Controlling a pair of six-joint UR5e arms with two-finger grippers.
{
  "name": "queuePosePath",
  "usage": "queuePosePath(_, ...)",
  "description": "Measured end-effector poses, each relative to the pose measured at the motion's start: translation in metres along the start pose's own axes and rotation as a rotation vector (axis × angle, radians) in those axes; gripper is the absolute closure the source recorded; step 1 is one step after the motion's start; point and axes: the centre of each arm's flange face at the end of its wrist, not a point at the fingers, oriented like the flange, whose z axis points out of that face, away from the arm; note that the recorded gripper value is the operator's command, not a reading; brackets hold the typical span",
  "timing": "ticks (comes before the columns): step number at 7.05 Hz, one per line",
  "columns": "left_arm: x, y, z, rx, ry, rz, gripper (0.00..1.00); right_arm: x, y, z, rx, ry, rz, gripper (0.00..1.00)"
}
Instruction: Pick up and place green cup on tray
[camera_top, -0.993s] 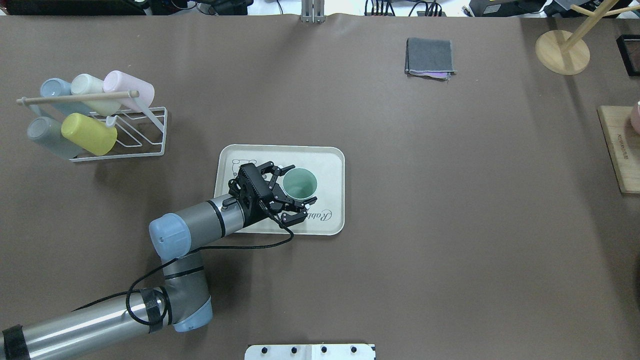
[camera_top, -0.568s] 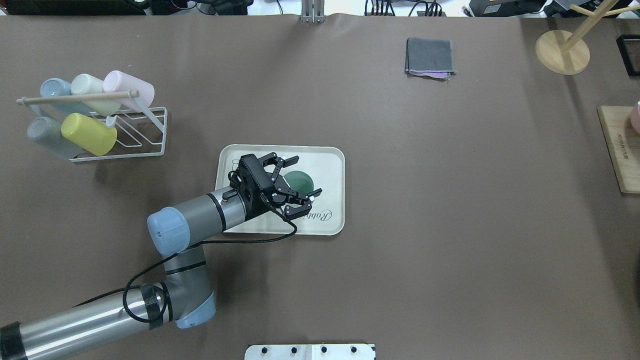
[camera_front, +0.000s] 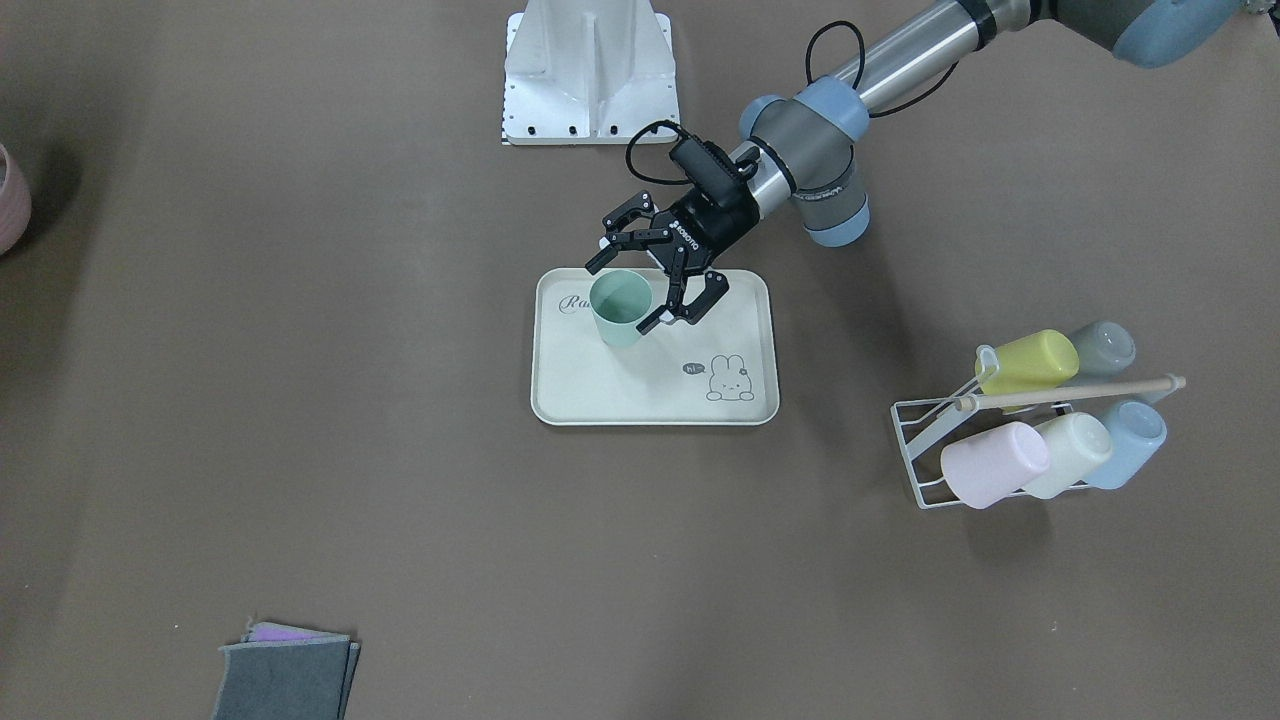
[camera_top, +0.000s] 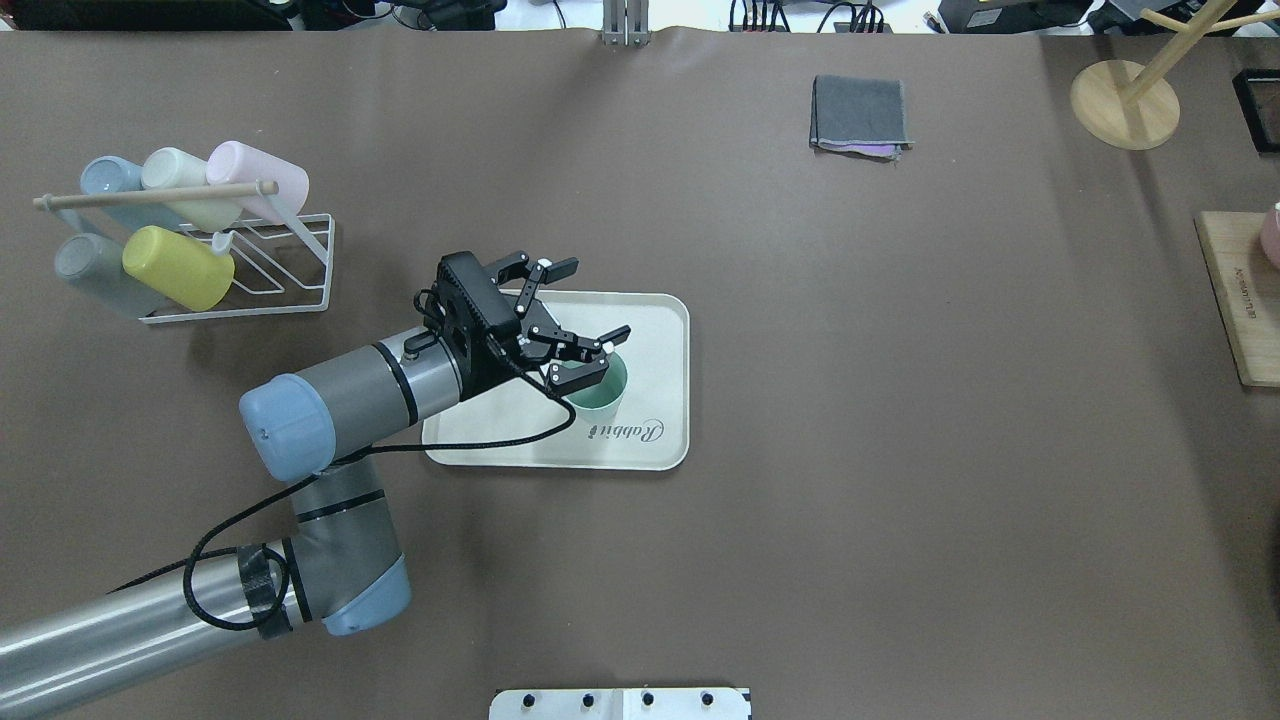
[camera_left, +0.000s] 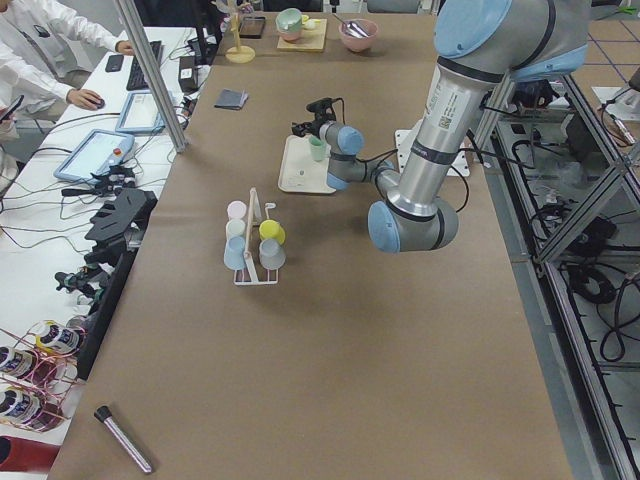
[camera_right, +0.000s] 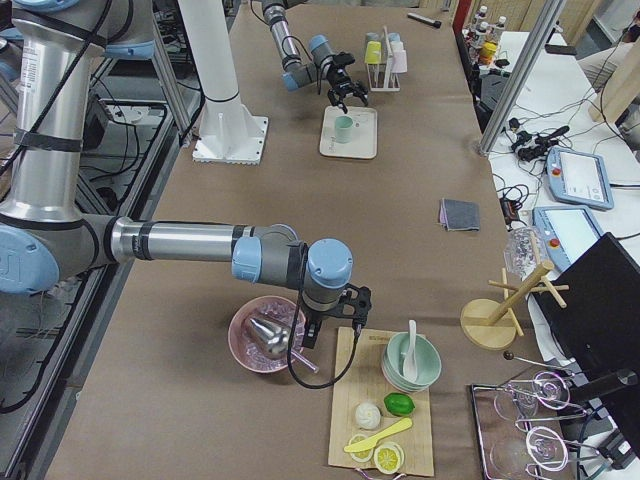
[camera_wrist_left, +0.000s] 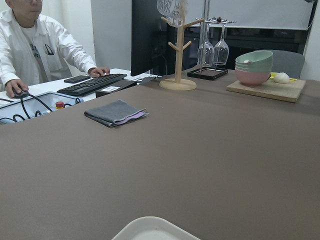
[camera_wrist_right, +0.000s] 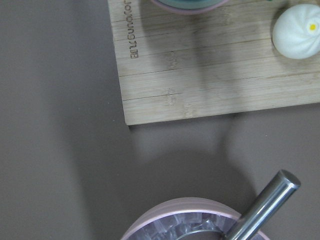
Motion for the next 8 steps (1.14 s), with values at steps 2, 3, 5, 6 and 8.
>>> queuePosePath(2,-0.023,-0.064,0.009,-0.130,-0.127,0.048,0.02,0.000,0.000,0.000,0.001,-0.001,0.000,0.00)
queuePosePath(3,-0.041,-0.095,0.021,-0.243,-0.223,0.078,0.02,0.000,0.000,0.000,0.001,-0.001,0.000,0.00)
queuePosePath(5,-0.124,-0.144,0.015,-0.464,-0.471,0.110,0.02,0.000,0.000,-0.001,0.002,-0.002,0.001,0.00)
queuePosePath(6,-0.183,-0.148,-0.007,-0.568,-0.596,0.097,0.02,0.001,0.001,0.000,0.001,-0.002,0.002,0.00)
queuePosePath(8,-0.316,-0.164,-0.089,-0.769,-0.704,-0.084,0.02,0.003,0.003,0.001,-0.002,-0.001,0.006,0.00)
